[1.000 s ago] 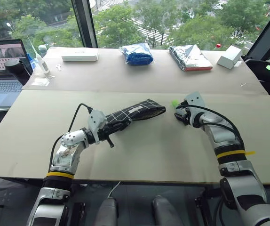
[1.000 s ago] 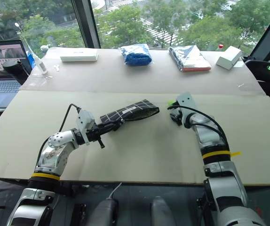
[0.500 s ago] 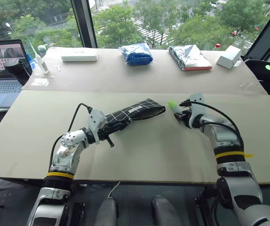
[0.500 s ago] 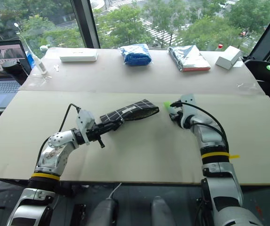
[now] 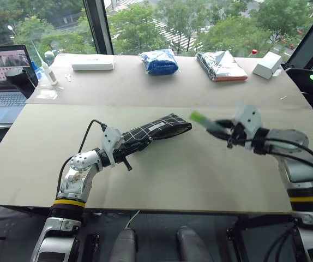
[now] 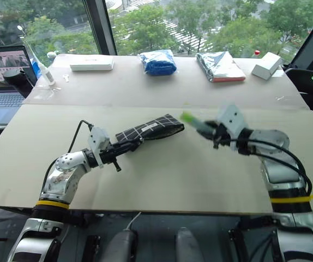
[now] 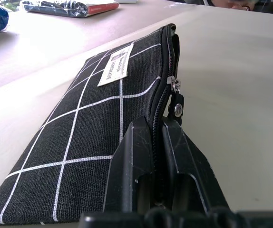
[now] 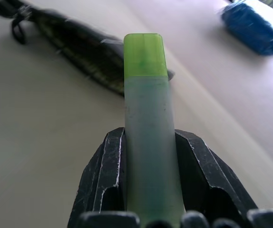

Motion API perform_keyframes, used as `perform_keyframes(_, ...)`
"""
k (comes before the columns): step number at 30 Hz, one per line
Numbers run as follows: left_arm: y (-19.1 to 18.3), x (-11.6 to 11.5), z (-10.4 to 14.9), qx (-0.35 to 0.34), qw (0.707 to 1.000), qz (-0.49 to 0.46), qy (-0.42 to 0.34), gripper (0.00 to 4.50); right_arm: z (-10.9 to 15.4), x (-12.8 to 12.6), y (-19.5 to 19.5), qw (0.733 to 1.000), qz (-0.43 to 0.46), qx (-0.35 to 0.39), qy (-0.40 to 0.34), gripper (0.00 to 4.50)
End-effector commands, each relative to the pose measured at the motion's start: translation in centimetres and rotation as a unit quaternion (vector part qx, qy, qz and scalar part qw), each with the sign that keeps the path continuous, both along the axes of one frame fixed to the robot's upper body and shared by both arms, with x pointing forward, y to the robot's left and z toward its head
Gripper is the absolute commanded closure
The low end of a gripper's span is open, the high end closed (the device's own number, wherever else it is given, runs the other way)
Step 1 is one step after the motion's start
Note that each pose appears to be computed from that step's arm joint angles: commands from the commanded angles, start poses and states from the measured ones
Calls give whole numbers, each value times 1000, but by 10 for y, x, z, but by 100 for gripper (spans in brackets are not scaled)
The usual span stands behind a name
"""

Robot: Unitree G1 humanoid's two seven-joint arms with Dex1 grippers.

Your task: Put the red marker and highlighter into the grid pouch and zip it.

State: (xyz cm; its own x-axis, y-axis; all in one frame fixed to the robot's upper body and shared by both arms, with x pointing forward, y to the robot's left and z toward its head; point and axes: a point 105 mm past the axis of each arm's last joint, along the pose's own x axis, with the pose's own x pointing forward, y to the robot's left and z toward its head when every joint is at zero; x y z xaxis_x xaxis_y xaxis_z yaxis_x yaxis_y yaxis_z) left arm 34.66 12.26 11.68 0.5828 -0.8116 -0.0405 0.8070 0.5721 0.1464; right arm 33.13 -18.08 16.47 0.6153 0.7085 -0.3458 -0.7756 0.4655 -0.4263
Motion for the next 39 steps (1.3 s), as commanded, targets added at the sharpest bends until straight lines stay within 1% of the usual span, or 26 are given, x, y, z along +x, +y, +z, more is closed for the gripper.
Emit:
perform_keyframes(1, -4, -2, 11, -7, 1000, -12, -19, 450, 13, -7, 15, 999, 34, -21, -27, 345)
perform_keyframes(3, -5, -2, 11, -7, 1000, -14, -18, 450, 11, -3, 20, 998, 31, -29, -39, 345)
perform_keyframes(11, -9, 0, 12, -8, 1000, -21, -20, 450, 5, 5, 37, 998, 42, -31, -46, 345)
perform_keyframes(15, -13, -2, 12, -11, 999, -30, -20, 450, 2, 12, 45, 996, 50, -54, -54, 345)
perform_keyframes(19, -17, -5, 11, -12, 999, -37, -18, 450, 3, 16, 54, 995, 62, -59, -59, 345)
perform_keyframes(22, -18, -6, 10, -11, 999, -41, -17, 450, 2, 21, 59, 992, 67, -81, -69, 345)
perform_keyframes(25, -18, -7, 9, -10, 999, -42, -16, 450, 0, 25, 66, 986, 82, -114, -87, 345)
perform_keyframes(29, -18, -7, 9, -10, 999, -43, -15, 450, 3, 24, 90, 975, 122, -140, -120, 345)
perform_keyframes(33, -18, -7, 9, -10, 999, -45, -14, 450, 2, 19, 117, 953, 175, -178, -171, 345)
perform_keyframes(39, -19, -7, 10, -10, 999, -47, -14, 450, -1, 16, 143, 933, 220, -194, -210, 345)
